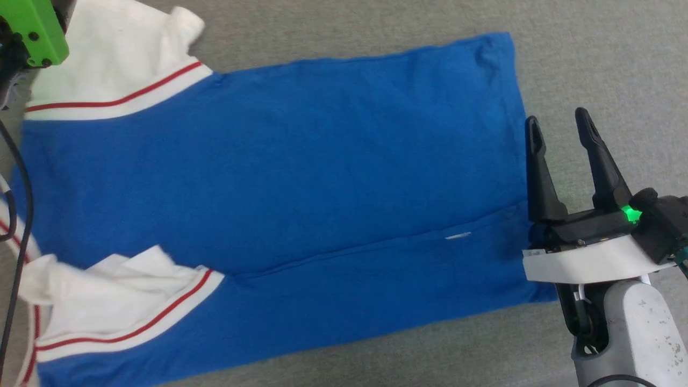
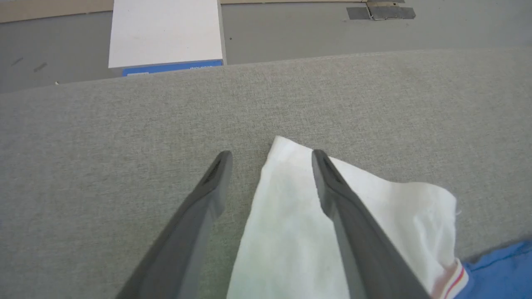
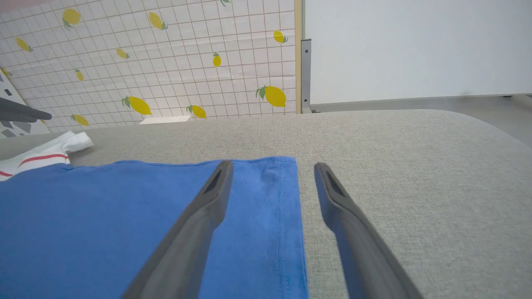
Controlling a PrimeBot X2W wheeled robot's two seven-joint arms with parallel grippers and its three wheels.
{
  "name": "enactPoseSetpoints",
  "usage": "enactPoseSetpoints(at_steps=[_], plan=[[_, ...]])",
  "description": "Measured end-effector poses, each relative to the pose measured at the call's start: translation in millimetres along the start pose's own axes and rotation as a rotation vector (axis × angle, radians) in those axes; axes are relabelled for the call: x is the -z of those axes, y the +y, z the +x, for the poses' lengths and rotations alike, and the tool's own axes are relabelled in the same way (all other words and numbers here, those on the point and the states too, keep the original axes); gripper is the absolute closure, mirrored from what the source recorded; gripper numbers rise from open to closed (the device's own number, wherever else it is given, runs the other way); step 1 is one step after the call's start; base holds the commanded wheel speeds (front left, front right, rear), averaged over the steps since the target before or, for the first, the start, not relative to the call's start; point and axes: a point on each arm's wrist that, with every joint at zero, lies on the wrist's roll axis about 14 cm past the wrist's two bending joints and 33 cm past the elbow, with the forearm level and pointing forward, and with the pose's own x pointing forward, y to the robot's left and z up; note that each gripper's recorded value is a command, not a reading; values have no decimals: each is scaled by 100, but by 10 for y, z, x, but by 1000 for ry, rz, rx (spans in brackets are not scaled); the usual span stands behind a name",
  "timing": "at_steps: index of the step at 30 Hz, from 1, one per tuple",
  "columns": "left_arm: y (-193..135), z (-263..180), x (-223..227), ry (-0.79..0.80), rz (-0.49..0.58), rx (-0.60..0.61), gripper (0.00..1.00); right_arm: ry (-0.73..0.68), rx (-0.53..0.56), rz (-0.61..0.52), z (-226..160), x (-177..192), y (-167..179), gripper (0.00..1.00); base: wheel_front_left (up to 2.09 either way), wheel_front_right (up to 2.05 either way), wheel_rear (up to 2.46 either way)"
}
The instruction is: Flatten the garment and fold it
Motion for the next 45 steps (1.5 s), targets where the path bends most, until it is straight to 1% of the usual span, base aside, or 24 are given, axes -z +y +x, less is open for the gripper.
enactPoseSetpoints(at_steps=[5, 10, 11, 12, 13, 16, 18, 22, 23, 25, 29, 32, 35, 39, 40, 41, 42, 43, 44, 45], plan=[[-29, 257, 254, 109, -24, -19, 0, 38, 33, -1, -44, 143, -114, 0, 0, 0, 0], [5, 383, 385, 177, -32, -41, 0, 69, 59, -9, -99, 245, -201, 0, 0, 0, 0], [12, 393, 394, 183, -23, -42, 37, 73, 63, -12, -105, 254, -215, 0, 0, 0, 0], [26, 401, 394, 182, -8, -47, 65, 74, 66, -15, -105, 260, -229, 0, 0, 0, 0], [34, 408, 397, 180, 1, -48, 100, 74, 67, -18, -98, 259, -237, 0, 0, 0, 0], [37, 412, 409, 184, 12, -46, 100, 65, 57, -33, -55, 242, -222, 0, 0, 0, 0], [20, 403, 406, 179, 19, -39, 100, 51, 32, -57, 44, 191, -170, 0, 0, 0, 0], [12, 385, 387, 169, 30, -32, 100, 18, -25, -127, 386, -22, -50, 0, 0, 0, 0], [8, 380, 380, 166, 32, -31, 100, 35, -28, -135, 476, -48, -50, 0, 0, 0, 0], [2, 373, 366, 158, 39, -26, 100, 105, -27, -144, 618, -15, -69, 0, 0, 0, 0], [-2, 367, 373, 154, 44, -23, 100, 333, -9, -150, 845, 211, -150, 0, 0, 0, 0], [-7, 366, 385, 152, 41, -18, 100, 501, -6, -152, 926, 402, -166, 0, 0, 0, 0], [8, 363, 401, 149, 42, -17, 100, 609, -15, -150, 1003, 509, -141, 0, 0, 0, 0], [28, 358, 418, 141, 45, -11, 100, 753, -36, -117, 1031, 691, -68, 0, 0, 0, 0], [31, 356, 421, 139, 40, -8, 100, 782, -37, -111, 1044, 709, -65, 8, 0, 0, 0], [31, 355, 423, 135, 35, -6, 100, 810, -38, -106, 1047, 729, -61, 51, 0, 0, 0], [35, 351, 427, 133, 30, -6, 100, 841, -40, -109, 1053, 744, -52, 76, 0, 0, 0], [31, 347, 429, 130, 29, -2, 100, 864, -40, -114, 1058, 749, -44, 95, 0, 0, 0], [30, 339, 424, 123, 31, 0, 100, 881, -42, -115, 1061, 748, -33, 100, 0, 0, 0], [30, 330, 414, 114, 29, 1, 100, 892, -44, -115, 1056, 751, -21, 100, 0, 0, 0]])
